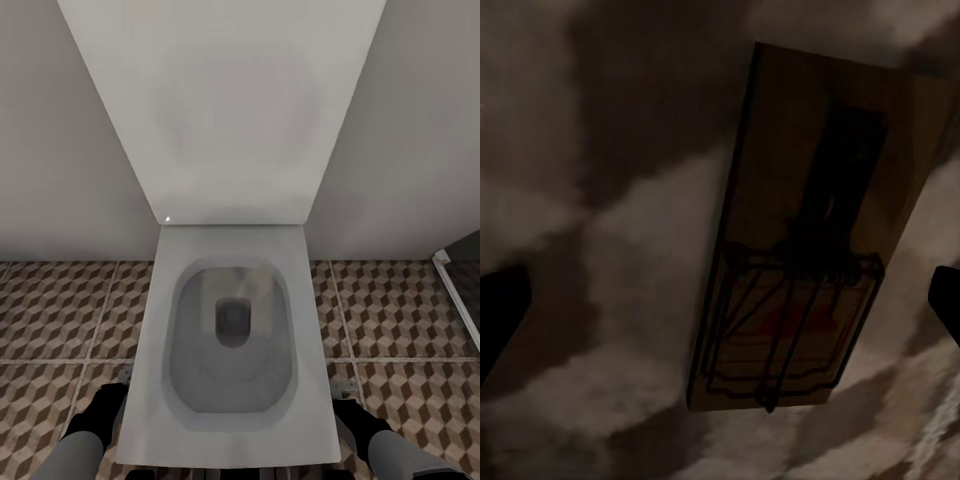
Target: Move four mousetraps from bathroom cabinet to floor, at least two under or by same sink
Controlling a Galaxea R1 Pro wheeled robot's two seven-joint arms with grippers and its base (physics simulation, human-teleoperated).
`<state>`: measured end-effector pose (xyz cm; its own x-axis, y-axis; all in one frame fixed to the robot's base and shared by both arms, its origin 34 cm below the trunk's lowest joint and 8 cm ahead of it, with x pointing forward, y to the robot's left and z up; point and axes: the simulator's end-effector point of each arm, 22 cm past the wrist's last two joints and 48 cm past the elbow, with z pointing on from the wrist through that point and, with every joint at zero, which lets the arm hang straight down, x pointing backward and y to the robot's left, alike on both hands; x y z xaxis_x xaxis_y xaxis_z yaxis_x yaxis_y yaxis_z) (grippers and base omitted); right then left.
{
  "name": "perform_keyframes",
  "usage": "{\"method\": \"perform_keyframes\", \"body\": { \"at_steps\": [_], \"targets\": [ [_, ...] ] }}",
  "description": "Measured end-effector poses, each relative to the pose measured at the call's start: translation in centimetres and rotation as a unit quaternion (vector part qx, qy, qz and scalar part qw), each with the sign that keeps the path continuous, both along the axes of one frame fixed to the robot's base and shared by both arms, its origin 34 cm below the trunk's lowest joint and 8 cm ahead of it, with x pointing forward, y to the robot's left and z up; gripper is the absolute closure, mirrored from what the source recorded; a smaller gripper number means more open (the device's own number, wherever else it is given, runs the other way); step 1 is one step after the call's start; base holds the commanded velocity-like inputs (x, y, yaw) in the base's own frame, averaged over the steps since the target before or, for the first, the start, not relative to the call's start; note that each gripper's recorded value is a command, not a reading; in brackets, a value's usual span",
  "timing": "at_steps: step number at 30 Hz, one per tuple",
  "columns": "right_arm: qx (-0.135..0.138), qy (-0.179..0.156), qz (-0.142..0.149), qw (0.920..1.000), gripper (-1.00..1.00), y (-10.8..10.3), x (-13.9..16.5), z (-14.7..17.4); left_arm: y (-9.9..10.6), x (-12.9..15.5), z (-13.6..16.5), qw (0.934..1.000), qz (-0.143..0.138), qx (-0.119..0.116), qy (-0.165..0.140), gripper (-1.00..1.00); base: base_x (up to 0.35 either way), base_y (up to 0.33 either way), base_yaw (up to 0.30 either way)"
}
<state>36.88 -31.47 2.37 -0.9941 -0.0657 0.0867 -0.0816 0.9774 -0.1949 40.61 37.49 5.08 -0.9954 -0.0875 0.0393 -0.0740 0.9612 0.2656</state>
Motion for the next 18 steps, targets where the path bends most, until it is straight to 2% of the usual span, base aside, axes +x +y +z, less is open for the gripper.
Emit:
{"method": "perform_keyframes", "body": {
  "at_steps": [9, 10, 18],
  "targets": [
    [0.000, 0.000, 0.000, 1.0000, -1.00, 0.02, 0.01, 0.00, 0.00, -0.01, 0.00, 1.0000, 0.000, 0.000, 0.000, 1.00, 0.000, 0.000, 0.000],
    [0.001, 0.000, 0.000, 1.0000, -1.00, 0.02, 0.01, 0.00, 0.00, -0.02, 0.00, 1.0000, 0.000, 0.000, 0.000, -1.00, 0.000, 0.000, 0.000],
    [0.000, 0.000, 0.000, 1.0000, -1.00, 0.02, 0.01, 0.00, -0.07, -0.06, -0.02, 1.0000, -0.001, 0.000, 0.001, -1.00, 0.000, 0.000, 0.000]
  ]
}}
